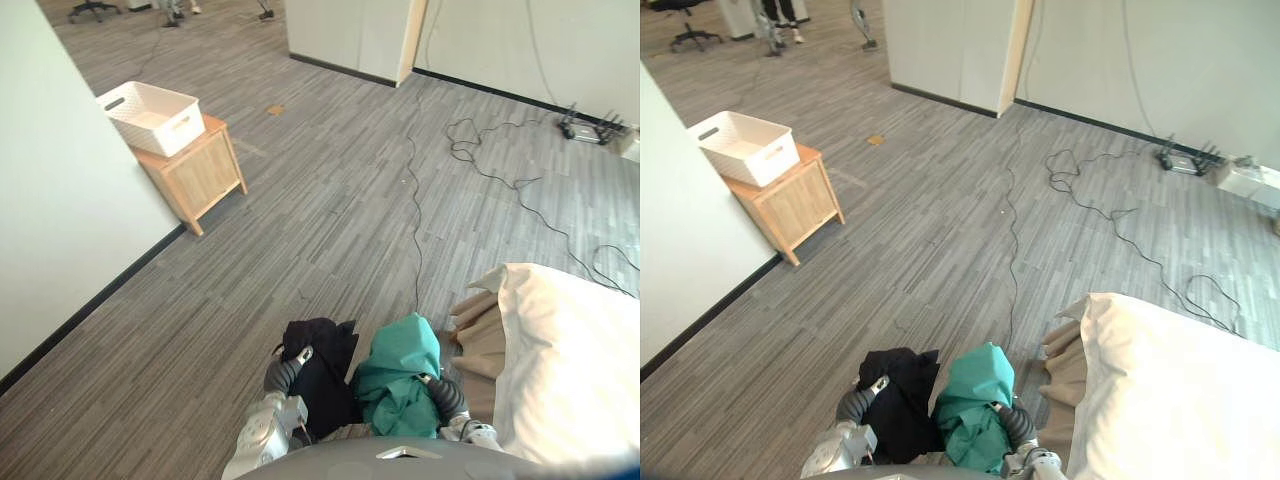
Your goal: Tidy the bed and pick cloth on bed and put in laundry
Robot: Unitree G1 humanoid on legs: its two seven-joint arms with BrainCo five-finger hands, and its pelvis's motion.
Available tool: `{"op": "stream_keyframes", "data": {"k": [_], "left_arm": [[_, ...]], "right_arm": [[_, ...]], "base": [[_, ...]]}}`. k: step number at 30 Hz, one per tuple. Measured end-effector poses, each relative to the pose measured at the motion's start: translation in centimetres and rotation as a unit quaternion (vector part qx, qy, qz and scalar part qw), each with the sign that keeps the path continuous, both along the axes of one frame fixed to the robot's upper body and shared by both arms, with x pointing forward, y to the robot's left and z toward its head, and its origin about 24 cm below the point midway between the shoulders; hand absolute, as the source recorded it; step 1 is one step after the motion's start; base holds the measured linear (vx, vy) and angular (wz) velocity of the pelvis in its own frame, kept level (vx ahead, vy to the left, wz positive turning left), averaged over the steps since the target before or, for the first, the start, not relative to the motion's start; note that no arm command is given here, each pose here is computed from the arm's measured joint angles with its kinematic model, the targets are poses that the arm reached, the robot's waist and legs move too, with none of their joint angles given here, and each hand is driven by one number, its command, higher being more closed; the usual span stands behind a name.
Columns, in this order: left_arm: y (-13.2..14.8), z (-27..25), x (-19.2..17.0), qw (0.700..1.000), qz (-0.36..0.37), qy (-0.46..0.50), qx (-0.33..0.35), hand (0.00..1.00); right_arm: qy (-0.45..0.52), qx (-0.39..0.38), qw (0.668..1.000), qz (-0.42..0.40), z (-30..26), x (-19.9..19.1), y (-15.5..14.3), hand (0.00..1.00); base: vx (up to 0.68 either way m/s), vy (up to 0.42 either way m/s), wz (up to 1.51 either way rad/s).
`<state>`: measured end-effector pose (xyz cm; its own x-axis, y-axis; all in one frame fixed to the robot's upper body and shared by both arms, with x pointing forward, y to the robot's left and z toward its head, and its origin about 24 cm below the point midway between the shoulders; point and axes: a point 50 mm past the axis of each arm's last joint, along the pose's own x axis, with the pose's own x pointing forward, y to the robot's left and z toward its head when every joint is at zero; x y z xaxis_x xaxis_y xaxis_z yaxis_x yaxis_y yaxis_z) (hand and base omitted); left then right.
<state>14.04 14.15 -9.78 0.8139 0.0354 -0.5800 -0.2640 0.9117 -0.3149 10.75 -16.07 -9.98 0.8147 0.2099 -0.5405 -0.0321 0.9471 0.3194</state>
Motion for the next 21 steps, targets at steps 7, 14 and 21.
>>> {"op": "stream_keyframes", "data": {"k": [7, 14, 21], "left_arm": [[-0.8, 0.1, -1.1, 1.0, -0.007, 0.006, -0.026, 1.0], [-1.0, -0.5, -1.0, 0.999, -0.006, 0.032, -0.009, 1.0], [1.7, -1.0, -1.2, 0.998, 0.022, 0.049, 0.02, 1.0]], "right_arm": [[0.005, -0.01, 1.0, -0.021, 0.2, -0.4, -1.8, 1.0], [-0.007, -0.002, 0.998, -0.061, 0.4, 0.2, -2.1, 1.0], [-0.033, 0.012, 0.998, -0.059, 0.8, 0.6, -0.9, 1.0]], "base": [[0.22, 0.093, 0.27], [0.46, 0.2, 0.08], [0.52, 0.088, 0.34]]}}
